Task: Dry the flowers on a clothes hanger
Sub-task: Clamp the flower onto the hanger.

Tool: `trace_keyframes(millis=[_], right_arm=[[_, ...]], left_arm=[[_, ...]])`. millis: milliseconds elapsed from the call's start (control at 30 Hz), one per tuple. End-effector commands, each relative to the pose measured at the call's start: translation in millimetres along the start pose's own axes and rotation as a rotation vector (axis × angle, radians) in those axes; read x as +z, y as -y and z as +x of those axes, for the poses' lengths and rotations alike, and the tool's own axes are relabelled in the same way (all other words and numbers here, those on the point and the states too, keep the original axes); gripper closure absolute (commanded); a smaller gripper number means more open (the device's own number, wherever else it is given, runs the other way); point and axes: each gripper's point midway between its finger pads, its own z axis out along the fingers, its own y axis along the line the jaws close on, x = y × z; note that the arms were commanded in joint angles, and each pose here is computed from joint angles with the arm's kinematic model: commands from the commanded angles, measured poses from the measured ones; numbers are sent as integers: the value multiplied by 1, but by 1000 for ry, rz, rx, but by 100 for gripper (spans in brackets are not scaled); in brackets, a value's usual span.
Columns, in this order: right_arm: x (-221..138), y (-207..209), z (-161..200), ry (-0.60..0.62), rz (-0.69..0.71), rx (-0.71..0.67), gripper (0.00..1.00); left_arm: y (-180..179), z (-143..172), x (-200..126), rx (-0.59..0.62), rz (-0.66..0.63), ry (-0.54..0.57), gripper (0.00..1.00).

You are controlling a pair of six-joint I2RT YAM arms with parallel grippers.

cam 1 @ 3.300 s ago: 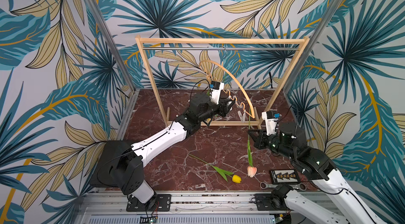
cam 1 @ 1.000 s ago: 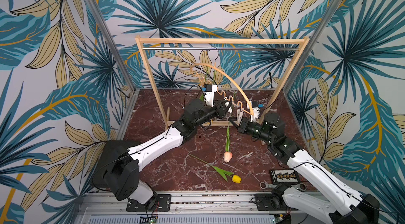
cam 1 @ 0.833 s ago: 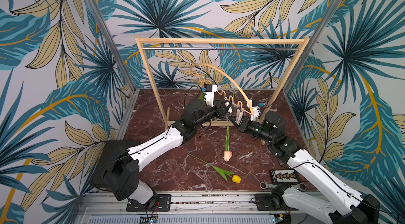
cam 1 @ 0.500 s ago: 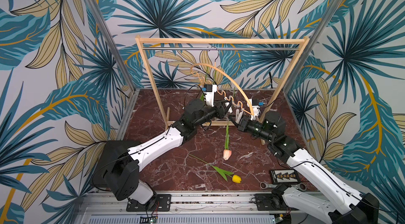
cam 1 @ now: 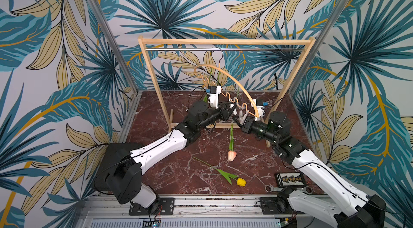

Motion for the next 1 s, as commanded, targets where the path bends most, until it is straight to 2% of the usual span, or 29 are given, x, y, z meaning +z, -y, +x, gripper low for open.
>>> trace_keyframes(millis=[0, 467, 967], right_arm=[[-2, -9, -8, 15, -24, -38, 100], [-5, 0, 7, -54, 23, -111, 100], [-3, -11, -6, -32, -2, -128, 100]], left_arm=[[-8, 11, -3, -3, -20, -22, 88], [-9, 12, -1, -7, -21, -35, 90], [-10, 18, -1, -23, -20, -61, 91]])
